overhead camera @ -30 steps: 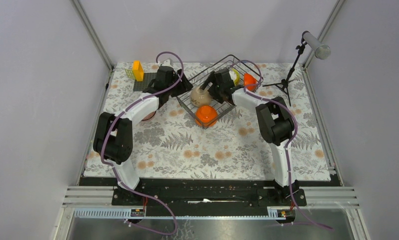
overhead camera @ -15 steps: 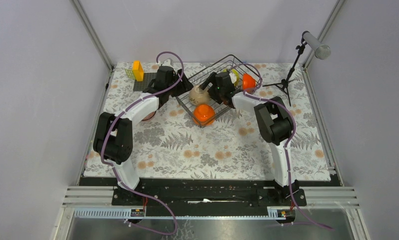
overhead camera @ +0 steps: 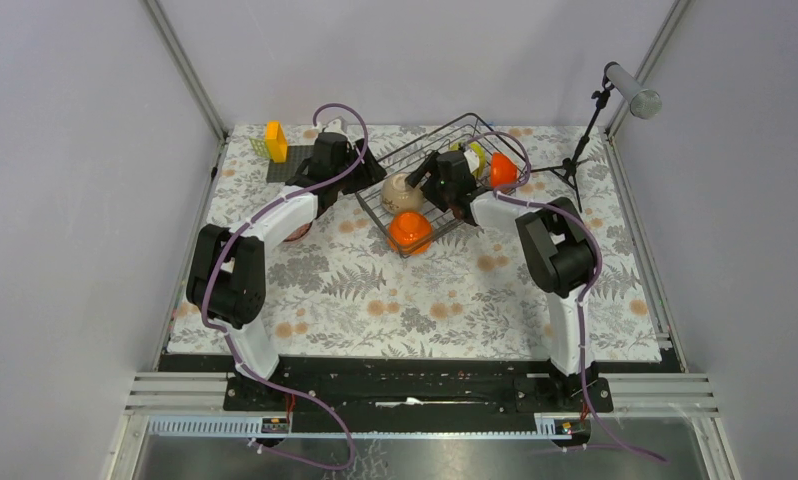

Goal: Unload the bowls from the dish rack

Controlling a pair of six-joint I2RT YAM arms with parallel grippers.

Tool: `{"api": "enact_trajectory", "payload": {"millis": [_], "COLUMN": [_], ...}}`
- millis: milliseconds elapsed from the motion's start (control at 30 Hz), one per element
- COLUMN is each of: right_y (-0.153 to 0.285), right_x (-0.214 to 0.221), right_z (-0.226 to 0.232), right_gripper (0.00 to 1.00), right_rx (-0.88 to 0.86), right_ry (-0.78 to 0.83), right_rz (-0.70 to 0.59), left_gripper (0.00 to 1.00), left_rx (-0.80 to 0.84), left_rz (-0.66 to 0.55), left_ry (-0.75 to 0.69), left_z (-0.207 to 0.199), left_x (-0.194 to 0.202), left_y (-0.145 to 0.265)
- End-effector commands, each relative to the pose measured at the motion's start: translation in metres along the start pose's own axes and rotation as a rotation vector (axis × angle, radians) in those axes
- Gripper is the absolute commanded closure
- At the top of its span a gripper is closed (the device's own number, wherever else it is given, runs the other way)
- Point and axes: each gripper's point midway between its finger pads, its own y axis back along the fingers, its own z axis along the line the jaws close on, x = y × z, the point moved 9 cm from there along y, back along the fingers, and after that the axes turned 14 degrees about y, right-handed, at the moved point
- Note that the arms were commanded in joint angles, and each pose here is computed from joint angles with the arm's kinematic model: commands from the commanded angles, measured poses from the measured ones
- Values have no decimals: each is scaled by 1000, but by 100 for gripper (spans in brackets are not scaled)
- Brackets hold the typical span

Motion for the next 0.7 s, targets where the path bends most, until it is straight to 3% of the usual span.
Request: {"api": "enact_trajectory", "payload": {"millis": [0, 400, 667], "right_y": [19, 36, 56], "right_x": [-8, -8, -8], "right_z": [7, 23, 22], "right_gripper": [17, 17, 25], "right_rx": [2, -11, 11], "right_ry": [73, 153, 140], "right_rz": [-25, -7, -38], "left_gripper": [37, 36, 36], "left_rx": [26, 10, 10], "left_rz": [-42, -36, -2], "left_ry": [-27, -32, -29], "left_z": [-8, -7, -5], "left_x": [-11, -10, -7], "left_y": [7, 7, 2]}}
